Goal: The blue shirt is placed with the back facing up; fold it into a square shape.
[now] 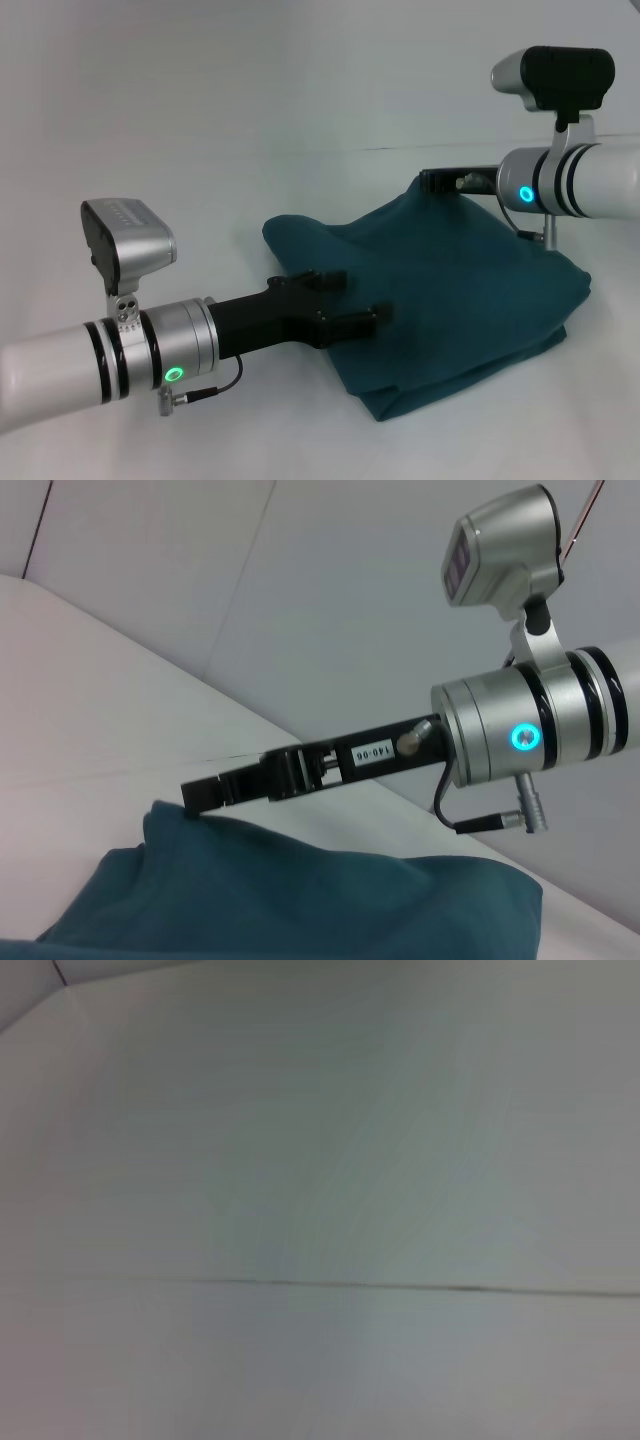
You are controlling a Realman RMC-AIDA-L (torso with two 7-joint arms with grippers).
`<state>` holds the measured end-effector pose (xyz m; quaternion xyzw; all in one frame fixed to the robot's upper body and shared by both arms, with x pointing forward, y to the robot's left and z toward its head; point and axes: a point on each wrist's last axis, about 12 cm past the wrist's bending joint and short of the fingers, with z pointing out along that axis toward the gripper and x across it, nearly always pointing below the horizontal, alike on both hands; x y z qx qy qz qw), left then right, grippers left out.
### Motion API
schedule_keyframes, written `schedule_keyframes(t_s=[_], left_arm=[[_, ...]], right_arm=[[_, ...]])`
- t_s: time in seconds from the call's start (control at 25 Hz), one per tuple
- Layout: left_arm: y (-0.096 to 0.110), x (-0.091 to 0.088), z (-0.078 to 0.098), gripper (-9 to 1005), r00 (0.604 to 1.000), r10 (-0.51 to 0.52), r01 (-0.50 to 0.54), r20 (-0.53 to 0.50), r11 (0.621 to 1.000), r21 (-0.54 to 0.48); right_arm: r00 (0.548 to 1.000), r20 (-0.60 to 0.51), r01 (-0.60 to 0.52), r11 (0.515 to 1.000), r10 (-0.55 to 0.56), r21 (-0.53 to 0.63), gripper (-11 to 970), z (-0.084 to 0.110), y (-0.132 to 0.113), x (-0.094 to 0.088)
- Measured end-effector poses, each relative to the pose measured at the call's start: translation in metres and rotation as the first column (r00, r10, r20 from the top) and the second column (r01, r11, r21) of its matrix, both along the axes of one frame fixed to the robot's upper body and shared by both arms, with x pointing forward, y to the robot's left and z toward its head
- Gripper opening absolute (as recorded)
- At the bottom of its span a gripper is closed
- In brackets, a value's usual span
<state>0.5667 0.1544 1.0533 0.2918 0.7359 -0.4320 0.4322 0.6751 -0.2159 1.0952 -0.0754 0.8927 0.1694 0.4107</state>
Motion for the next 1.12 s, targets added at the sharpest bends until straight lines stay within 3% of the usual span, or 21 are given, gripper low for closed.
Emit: schedule_keyframes(t_s=[0.64, 1.12], left_arm=[[0.001, 0.0, 0.0, 904, 1.0, 0.005, -0.005, -0.004, 1.0, -0.002], [0.002, 0.001, 0.0, 903, 1.0, 0.017, -0.017, -0.003, 1.0, -0.009]], right_arm=[[0.994, 0.105, -0.032, 0.999, 0.031, 0.001, 0, 0.035, 0.001, 0.014], [0.995, 0.095, 0.008, 1.0, -0.006, -0.022, -1, 0.025, -0.005, 0.013]])
